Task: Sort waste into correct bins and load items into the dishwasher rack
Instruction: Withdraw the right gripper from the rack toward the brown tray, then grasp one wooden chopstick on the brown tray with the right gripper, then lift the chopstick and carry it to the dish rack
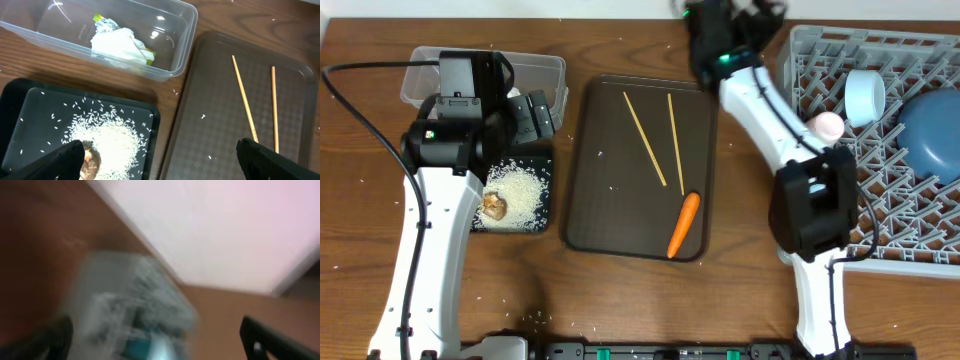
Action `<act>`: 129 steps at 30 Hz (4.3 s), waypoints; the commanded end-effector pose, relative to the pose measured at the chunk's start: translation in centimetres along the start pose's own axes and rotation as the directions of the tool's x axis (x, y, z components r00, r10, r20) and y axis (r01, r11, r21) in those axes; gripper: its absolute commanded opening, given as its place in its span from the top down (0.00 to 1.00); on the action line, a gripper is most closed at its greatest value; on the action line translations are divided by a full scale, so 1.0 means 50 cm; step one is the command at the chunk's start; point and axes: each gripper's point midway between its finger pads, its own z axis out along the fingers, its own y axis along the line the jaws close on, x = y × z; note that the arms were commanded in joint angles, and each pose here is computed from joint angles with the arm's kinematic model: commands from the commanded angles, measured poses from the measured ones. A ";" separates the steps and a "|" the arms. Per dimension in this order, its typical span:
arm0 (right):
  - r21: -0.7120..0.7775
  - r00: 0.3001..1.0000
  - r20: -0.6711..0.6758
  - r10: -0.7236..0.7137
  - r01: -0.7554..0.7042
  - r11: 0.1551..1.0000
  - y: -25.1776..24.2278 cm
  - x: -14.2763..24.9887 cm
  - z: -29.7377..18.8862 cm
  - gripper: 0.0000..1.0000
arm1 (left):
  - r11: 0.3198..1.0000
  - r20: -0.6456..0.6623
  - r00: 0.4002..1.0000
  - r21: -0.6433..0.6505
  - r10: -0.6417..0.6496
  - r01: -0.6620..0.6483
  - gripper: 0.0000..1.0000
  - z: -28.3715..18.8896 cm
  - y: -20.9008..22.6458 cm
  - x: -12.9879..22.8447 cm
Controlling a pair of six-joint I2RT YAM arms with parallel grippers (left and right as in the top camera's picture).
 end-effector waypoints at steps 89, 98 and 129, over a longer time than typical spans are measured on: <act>-0.667 0.762 -0.525 0.380 -0.645 0.374 0.460 0.057 -0.134 0.99 | 1.000 -0.002 1.000 -0.011 -0.016 0.016 0.02 0.003 0.005 -0.002; -0.707 0.783 -0.439 0.442 -0.604 0.367 0.290 0.024 -0.179 0.99 | 1.000 -0.002 1.000 -0.011 -0.016 0.016 0.02 0.003 0.005 -0.002; -0.432 0.575 -0.659 0.485 -0.817 0.382 -0.131 0.499 -0.075 0.99 | 1.000 -0.002 1.000 -0.011 -0.016 0.016 0.02 0.003 0.005 -0.002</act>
